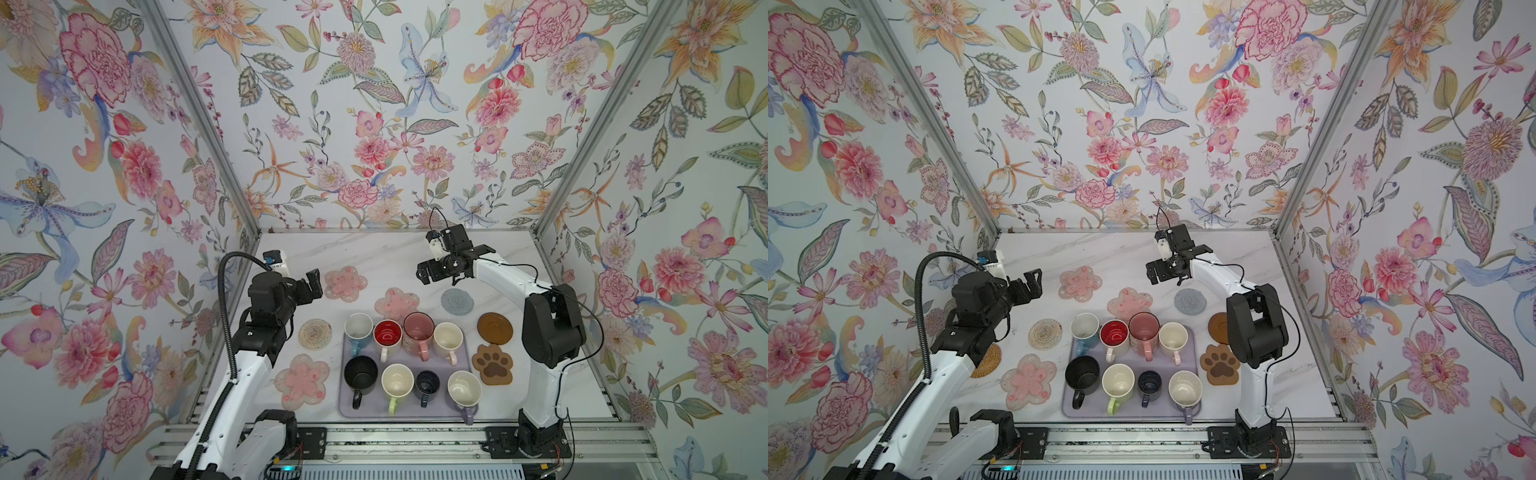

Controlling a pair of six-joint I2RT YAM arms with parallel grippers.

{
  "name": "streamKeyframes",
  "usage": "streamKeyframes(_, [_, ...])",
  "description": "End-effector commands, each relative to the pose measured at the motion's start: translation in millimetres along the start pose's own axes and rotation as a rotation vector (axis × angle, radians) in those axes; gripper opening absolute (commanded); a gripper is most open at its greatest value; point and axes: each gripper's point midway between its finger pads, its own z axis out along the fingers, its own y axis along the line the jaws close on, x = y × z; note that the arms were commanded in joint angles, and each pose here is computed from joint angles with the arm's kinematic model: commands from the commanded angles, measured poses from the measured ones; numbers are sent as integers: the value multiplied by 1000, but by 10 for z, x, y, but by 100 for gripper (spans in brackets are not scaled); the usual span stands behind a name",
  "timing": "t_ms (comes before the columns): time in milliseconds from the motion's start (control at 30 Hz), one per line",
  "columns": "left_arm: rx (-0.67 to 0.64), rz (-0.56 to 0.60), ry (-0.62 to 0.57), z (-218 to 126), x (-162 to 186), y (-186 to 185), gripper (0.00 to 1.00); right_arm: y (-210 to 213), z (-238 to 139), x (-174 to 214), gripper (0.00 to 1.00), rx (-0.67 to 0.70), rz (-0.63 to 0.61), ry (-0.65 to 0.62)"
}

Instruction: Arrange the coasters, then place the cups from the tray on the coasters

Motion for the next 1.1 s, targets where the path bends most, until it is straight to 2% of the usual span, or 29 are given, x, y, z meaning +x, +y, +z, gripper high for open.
streamKeyframes(0, [-66,-1,4,-47,37,129,99,73,111,1,99,2,-77,50])
streamKeyframes(367, [-108,7,5,-60,36,200,99,268,528,37,99,23,-234,137])
streamKeyframes(733, [-133,13,10,-60,52,247,99,431,790,69,99,-22,-310,190])
streamKeyframes(767, [-136,14,10,-58,53,251,99,586,815,90,99,-35,-336,194])
streamKeyframes(1067, [-144,20,13,-51,55,263,99,640,940,178,99,-22,-366,224])
